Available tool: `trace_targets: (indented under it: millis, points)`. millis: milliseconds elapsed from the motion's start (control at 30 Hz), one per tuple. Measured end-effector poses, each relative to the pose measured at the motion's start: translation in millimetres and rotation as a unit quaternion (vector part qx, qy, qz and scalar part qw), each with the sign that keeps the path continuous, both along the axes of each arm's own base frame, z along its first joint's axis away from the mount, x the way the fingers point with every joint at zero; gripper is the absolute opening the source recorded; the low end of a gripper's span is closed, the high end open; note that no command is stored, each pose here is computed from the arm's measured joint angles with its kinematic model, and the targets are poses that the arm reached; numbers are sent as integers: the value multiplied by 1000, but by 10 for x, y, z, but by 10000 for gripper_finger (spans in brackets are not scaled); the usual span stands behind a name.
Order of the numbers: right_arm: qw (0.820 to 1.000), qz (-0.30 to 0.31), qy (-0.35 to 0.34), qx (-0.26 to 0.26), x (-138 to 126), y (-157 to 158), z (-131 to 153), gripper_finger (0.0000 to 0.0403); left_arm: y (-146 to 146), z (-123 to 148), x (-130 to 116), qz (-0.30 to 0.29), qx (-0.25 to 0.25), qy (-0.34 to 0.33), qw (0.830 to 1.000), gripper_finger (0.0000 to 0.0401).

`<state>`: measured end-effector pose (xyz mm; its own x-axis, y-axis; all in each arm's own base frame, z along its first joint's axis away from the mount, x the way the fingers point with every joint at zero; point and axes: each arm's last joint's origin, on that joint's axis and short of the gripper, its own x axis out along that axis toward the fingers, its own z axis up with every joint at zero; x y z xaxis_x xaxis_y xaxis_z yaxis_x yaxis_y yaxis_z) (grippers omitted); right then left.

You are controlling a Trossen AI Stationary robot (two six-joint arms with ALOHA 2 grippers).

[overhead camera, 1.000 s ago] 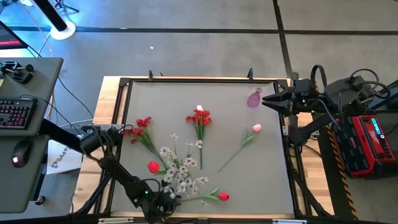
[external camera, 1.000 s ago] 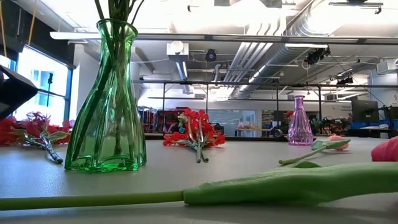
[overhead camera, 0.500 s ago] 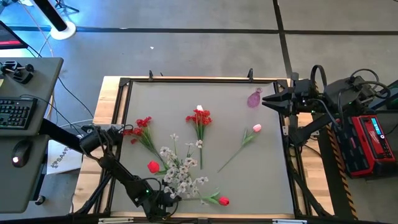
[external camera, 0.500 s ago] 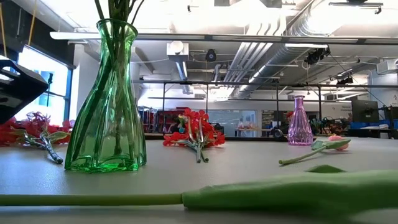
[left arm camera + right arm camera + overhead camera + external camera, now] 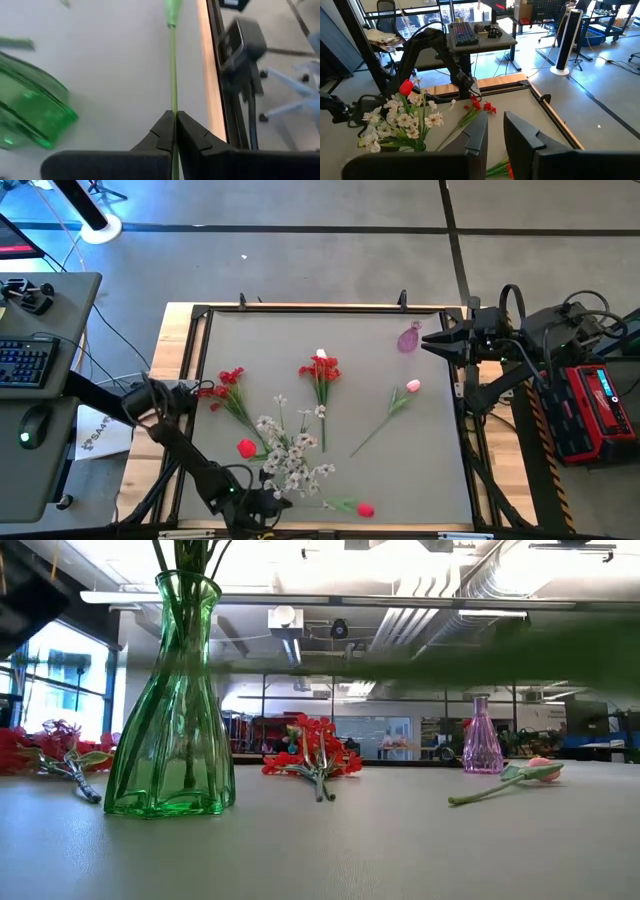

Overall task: Sort flowers into vase by color
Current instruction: Put the red flower into the green vase

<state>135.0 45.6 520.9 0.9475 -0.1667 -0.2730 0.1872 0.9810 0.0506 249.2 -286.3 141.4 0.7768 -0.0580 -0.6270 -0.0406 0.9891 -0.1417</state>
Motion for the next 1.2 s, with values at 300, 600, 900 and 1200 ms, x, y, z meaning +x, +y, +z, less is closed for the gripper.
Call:
trace_targets:
  millis: [300, 600, 900, 1200]
  points:
    - [1000, 0, 0, 0, -1, 0, 1, 51, 48, 442, -5, 15, -5, -81, 997, 0]
    - [1000, -1, 0, 0, 0, -1, 1, 51, 66, 763, 38, -31, -15, -143, 989, 0]
    - [1000, -1, 0, 0, 0, -1, 1, 51, 22, 841, 57, -62, -45, -167, 983, 0]
    - [1000, -7, -13, 21, 10, 3, 18, 51, -16, 948, 80, -76, -75, -209, 972, 0]
